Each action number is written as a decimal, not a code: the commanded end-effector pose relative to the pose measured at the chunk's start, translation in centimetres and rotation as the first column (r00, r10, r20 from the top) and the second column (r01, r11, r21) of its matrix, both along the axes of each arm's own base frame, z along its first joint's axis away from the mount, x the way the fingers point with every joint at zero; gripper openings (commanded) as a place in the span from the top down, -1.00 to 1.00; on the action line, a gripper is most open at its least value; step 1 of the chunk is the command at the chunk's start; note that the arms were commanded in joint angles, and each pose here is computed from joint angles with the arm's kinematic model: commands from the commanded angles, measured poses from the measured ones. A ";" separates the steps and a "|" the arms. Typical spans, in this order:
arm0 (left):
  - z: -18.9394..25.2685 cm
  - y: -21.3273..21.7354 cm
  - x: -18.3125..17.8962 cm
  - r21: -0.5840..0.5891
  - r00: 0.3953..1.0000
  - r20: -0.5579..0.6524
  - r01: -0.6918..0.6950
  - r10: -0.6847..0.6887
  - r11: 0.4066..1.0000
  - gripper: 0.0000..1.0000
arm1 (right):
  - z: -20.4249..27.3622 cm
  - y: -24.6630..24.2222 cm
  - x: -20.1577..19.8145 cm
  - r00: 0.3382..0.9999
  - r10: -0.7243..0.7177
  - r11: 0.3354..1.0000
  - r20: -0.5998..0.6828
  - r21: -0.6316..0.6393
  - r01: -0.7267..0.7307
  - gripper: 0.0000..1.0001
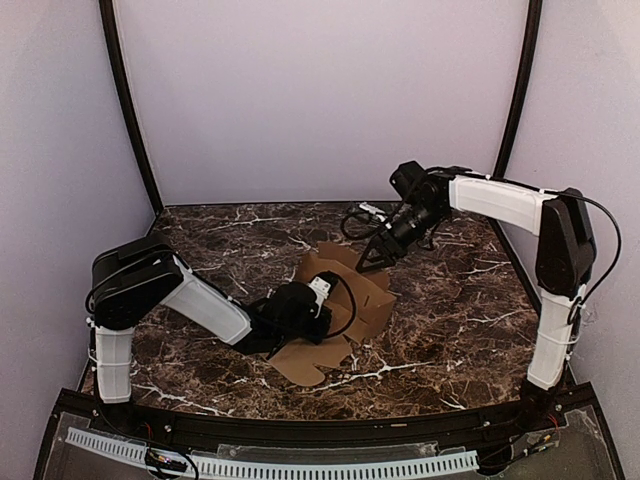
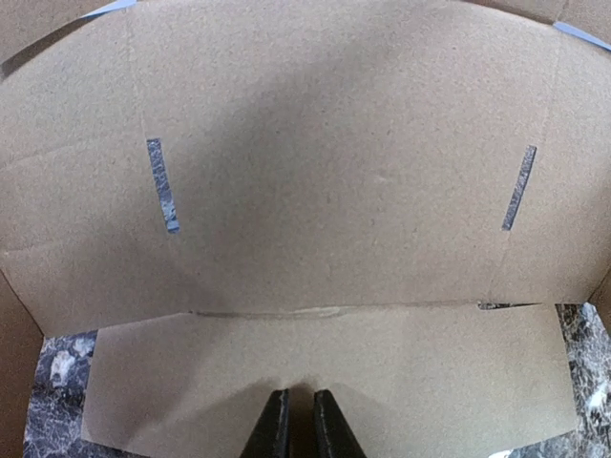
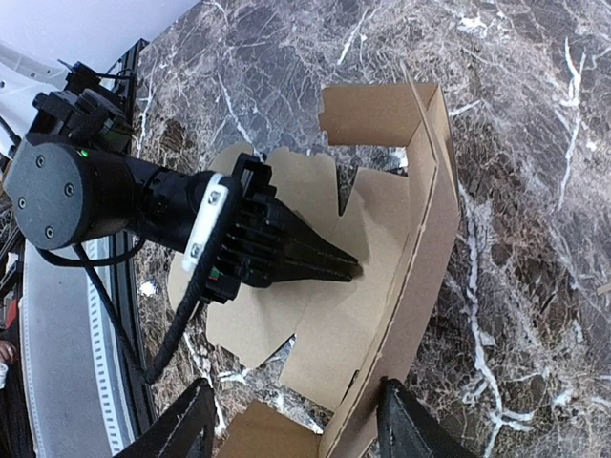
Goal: Fold the paper box
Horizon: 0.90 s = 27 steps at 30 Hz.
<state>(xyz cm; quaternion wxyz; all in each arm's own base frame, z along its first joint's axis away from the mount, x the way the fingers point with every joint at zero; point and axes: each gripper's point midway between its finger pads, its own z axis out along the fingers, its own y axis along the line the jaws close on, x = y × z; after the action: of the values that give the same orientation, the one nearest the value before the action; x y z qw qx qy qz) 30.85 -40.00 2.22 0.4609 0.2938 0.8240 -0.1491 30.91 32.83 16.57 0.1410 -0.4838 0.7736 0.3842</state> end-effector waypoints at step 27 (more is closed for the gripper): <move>7.9 1.0 -1.8 -0.026 0.993 0.079 0.089 -0.087 0.996 0.65 | -3.2 -0.9 1.3 0.993 -0.091 0.981 0.076 -0.162 0.102 -0.09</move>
<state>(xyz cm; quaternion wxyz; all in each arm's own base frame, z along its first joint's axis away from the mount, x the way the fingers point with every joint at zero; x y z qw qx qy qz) 29.63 -39.40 5.76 0.4694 0.3156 0.8085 -0.1624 30.15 31.88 13.28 0.1211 -0.4784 0.8086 0.3204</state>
